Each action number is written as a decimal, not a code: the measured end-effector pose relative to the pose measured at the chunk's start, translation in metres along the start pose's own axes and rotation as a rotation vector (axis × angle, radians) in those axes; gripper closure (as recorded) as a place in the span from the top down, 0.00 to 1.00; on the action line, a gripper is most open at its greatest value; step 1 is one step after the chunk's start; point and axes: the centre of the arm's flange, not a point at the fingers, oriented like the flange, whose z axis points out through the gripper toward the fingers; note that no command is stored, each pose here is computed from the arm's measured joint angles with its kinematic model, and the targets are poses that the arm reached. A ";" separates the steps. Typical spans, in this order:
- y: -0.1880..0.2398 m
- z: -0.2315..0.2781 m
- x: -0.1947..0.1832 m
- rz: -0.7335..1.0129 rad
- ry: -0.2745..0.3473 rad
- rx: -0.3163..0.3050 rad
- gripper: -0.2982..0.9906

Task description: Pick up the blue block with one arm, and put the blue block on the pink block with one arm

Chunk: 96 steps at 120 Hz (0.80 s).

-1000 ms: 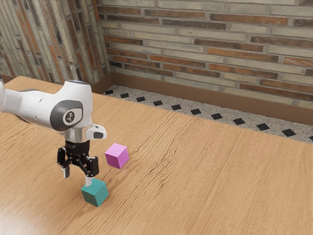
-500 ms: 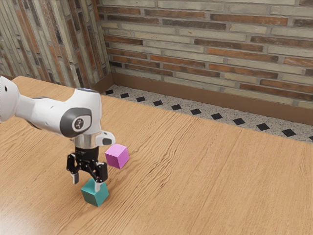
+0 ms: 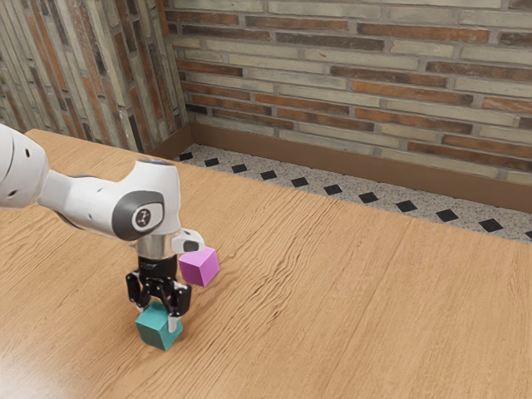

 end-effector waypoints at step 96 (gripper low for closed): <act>-0.017 -0.136 0.076 0.048 0.232 -0.028 0.48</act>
